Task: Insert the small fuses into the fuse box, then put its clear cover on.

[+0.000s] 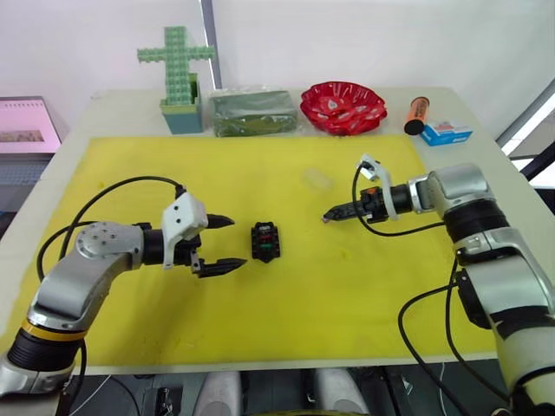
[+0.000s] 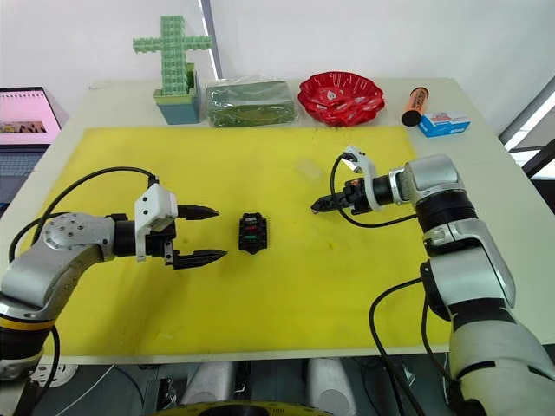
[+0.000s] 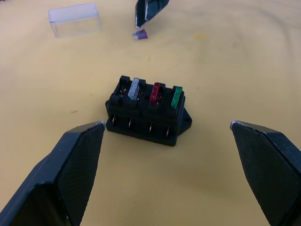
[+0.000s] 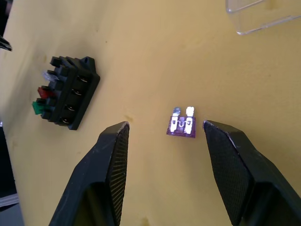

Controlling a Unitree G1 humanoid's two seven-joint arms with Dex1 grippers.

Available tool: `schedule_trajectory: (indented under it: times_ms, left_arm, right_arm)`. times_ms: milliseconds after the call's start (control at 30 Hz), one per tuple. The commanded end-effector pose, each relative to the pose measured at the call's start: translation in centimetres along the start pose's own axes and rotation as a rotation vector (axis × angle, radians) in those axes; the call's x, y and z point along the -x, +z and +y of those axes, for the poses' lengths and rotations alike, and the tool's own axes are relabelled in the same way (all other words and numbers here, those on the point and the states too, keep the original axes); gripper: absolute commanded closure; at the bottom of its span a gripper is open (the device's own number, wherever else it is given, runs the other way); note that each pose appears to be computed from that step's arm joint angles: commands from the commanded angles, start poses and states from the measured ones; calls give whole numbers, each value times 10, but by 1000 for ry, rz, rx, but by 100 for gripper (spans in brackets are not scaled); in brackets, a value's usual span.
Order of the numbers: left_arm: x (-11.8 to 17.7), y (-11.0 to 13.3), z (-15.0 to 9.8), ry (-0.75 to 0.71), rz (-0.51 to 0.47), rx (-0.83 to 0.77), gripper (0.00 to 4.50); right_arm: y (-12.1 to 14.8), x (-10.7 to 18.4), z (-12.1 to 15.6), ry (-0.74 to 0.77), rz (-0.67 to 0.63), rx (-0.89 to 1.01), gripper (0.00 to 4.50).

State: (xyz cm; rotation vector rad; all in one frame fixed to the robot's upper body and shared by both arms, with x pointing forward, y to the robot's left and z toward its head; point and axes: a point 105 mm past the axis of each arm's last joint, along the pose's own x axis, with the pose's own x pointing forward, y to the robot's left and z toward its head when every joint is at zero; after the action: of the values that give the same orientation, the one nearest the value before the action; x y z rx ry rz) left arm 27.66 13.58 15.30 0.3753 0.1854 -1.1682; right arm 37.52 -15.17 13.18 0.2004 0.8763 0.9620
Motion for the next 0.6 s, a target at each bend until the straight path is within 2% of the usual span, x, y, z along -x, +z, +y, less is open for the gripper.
schedule_trajectory:
  times_ms: [33,600]
  left_arm:
    - [-2,8,-4,-5,-21,-48,0]
    - [-6,5,-5,4,-21,-63,0]
  right_arm:
    - [11,4,1,-7,-7,43,191]
    - [4,-13,6,61,53,32,191]
